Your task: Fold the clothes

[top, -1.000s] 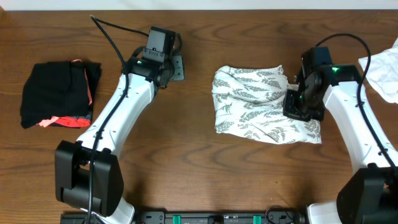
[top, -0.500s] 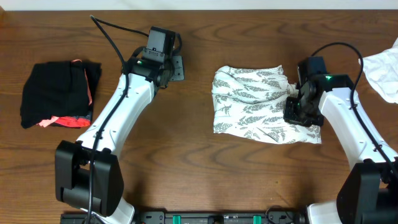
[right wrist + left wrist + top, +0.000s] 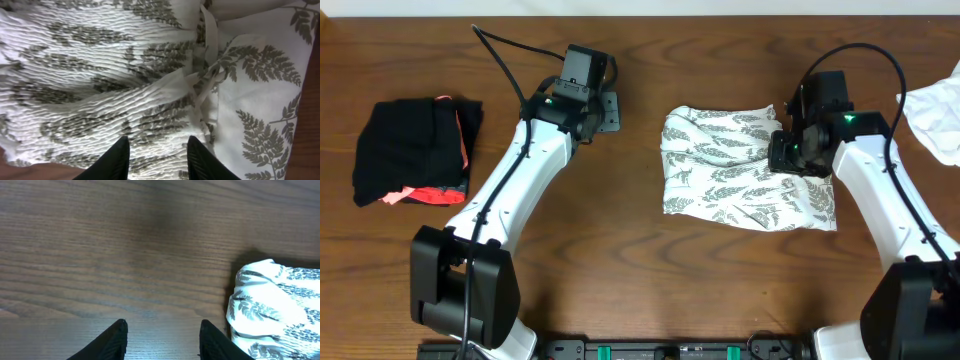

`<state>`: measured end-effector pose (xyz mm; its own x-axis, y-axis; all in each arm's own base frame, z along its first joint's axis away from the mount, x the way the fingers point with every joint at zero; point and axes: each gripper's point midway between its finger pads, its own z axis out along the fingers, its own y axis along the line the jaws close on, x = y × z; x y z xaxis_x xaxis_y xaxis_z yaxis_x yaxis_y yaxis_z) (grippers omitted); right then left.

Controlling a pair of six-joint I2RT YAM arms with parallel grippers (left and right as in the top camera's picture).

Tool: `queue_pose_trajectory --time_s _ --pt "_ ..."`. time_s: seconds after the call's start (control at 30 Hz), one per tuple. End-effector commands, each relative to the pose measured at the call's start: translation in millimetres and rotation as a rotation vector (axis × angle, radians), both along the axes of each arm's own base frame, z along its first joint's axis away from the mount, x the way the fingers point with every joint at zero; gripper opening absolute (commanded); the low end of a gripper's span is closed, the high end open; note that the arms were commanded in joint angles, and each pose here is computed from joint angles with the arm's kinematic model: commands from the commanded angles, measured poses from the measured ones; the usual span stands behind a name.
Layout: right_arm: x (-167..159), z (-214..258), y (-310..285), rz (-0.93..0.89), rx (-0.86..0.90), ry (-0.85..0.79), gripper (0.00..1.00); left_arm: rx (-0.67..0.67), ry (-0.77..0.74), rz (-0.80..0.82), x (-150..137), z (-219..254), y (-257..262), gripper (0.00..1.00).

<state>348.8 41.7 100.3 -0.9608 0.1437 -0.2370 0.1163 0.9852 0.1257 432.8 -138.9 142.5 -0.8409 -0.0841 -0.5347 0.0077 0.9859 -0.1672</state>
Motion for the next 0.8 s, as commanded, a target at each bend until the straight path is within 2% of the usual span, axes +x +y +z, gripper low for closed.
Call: queue_pose_trajectory --time_s 0.0,0.43,0.6,0.7,0.73,0.77 --pt "-0.4 -13.0 -2.8 0.009 -0.018 0.038 0.38 0.001 0.0 0.002 1.9 0.7 0.0 0.47" --pt "1.8 -47.8 2.1 0.02 -0.014 0.116 0.52 0.001 0.0 0.002 1.9 0.7 0.0 0.47" --pt "-6.3 -71.7 3.4 0.024 -0.015 0.198 0.52 0.002 0.0 0.002 2.0 0.7 0.1 0.47" --pt "-9.8 -82.2 10.0 0.03 0.022 0.234 0.47 0.002 0.0 0.002 2.0 0.7 0.1 0.47" --pt "-9.9 -82.9 11.7 0.031 0.032 0.236 0.4 0.002 0.0 0.002 2.0 0.7 0.1 0.47" --pt "-9.2 -82.4 15.1 0.034 0.051 0.234 0.29 0.002 0.0 0.002 2.0 0.7 0.1 0.47"
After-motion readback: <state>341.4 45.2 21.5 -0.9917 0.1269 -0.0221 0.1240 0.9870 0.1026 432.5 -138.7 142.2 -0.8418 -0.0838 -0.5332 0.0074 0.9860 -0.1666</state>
